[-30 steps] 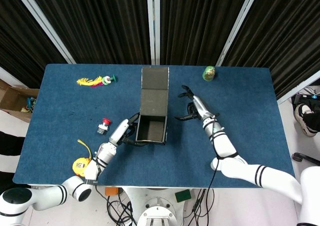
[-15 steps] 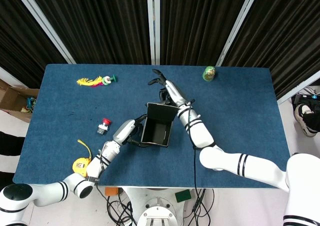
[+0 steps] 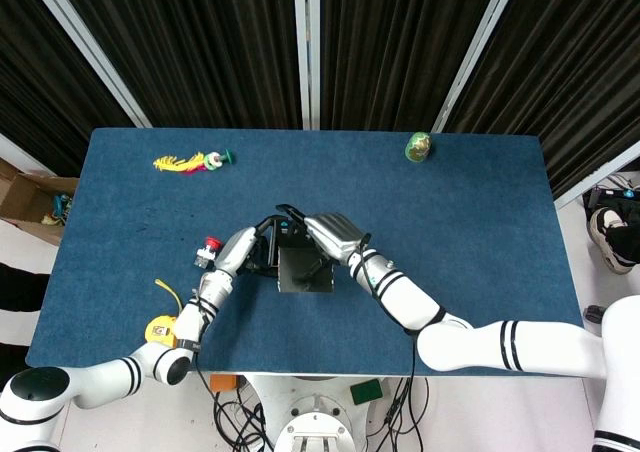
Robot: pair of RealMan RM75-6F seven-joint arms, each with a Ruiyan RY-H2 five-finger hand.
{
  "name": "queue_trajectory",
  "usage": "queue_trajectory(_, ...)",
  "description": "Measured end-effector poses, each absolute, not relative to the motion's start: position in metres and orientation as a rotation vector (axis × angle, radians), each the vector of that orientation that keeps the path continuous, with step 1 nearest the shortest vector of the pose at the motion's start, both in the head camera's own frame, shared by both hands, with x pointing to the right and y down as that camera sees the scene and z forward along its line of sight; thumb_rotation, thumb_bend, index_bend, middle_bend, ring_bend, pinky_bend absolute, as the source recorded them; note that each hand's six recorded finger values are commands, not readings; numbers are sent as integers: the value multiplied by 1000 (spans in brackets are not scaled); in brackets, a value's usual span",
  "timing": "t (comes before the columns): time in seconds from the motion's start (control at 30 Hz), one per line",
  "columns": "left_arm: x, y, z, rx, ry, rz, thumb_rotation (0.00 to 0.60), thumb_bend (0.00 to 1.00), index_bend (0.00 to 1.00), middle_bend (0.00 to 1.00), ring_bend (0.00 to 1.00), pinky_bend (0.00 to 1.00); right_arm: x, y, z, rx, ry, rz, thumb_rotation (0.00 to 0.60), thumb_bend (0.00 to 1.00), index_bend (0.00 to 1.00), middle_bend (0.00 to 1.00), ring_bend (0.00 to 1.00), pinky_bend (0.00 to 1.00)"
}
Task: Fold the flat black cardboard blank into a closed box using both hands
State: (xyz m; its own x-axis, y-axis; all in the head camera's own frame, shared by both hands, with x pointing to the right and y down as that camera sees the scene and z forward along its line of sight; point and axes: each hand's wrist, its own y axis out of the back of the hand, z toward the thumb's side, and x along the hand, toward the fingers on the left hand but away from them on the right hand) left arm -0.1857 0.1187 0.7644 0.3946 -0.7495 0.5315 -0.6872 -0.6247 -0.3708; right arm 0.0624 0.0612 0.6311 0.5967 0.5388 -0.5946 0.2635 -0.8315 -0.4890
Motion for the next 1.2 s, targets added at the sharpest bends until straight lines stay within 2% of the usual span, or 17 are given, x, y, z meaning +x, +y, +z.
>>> queue_trajectory(0.17,-191,121,766,-2523,1314,-1101,584,35,198,289,696,968,70,54,633,-2326,-645,1132,600,0,128,364,795,778)
queue_trajectory(0.23,-193,122,766,-2515,1302,-1124,526,31,93,231,695,969,72,51,637,-2293,-652,1157,600,0,131,364,795,779)
queue_trajectory(0.33,-197,122,765,-2492,1288,-1152,467,24,26,178,693,967,71,50,643,-2269,-644,1177,600,0,133,364,795,780)
queue_trajectory(0.57,-206,123,762,-2428,1255,-1202,356,0,0,103,668,956,58,53,647,-2263,-616,1181,600,0,143,364,798,784)
queue_trajectory(0.83,-213,129,755,-2349,1173,-1214,342,0,0,55,636,926,54,56,646,-2243,-602,1181,600,0,147,366,798,784)
queue_trajectory(1.2,-231,142,741,-2165,926,-1269,342,0,0,52,633,922,40,61,649,-2185,-555,1173,600,0,163,373,799,785)
